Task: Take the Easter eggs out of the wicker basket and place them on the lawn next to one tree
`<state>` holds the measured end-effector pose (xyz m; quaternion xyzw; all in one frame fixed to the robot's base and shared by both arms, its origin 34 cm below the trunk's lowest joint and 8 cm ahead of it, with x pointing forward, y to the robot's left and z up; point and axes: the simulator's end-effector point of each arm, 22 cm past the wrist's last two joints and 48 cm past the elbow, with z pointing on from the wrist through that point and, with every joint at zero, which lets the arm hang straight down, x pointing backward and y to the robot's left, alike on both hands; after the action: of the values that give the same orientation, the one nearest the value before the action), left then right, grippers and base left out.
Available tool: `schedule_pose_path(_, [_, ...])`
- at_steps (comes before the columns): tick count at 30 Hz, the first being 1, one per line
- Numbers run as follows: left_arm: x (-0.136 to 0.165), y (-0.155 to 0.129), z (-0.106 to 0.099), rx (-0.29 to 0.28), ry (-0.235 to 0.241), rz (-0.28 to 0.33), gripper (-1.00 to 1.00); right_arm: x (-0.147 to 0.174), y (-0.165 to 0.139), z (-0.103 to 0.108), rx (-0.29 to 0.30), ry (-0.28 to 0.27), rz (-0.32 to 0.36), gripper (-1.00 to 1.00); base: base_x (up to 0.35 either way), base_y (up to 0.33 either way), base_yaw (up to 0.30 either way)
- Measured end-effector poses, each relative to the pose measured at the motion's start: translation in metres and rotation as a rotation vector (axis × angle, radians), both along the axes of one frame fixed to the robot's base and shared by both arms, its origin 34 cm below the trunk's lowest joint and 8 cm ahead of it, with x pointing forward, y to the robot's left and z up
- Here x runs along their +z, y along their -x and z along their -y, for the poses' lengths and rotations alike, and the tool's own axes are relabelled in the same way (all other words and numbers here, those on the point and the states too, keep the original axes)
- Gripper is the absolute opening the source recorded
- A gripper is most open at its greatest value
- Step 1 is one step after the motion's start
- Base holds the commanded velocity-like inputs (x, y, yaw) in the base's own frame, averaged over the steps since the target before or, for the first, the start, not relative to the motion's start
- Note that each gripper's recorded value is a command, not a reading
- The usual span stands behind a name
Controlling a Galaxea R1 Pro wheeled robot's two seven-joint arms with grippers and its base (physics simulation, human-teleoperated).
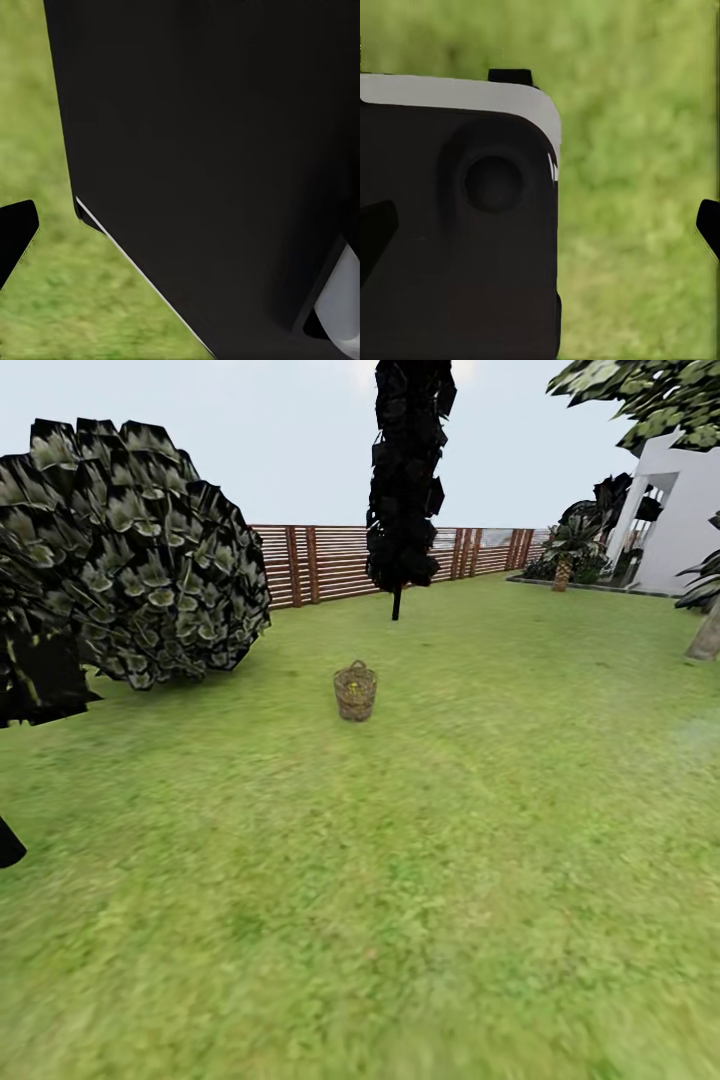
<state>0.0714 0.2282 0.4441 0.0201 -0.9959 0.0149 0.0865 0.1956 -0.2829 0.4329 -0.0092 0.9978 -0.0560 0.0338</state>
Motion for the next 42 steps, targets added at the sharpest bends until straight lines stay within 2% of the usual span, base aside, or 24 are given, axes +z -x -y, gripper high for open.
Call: schedule_pose_path(42, [0.0, -0.0001, -0.0001, 0.0, 0.0, 0.0, 1.0, 0.0, -0.0005, -0.0011, -0.001, -0.001, 0.001, 1.0, 0.341, 0.0, 0.0])
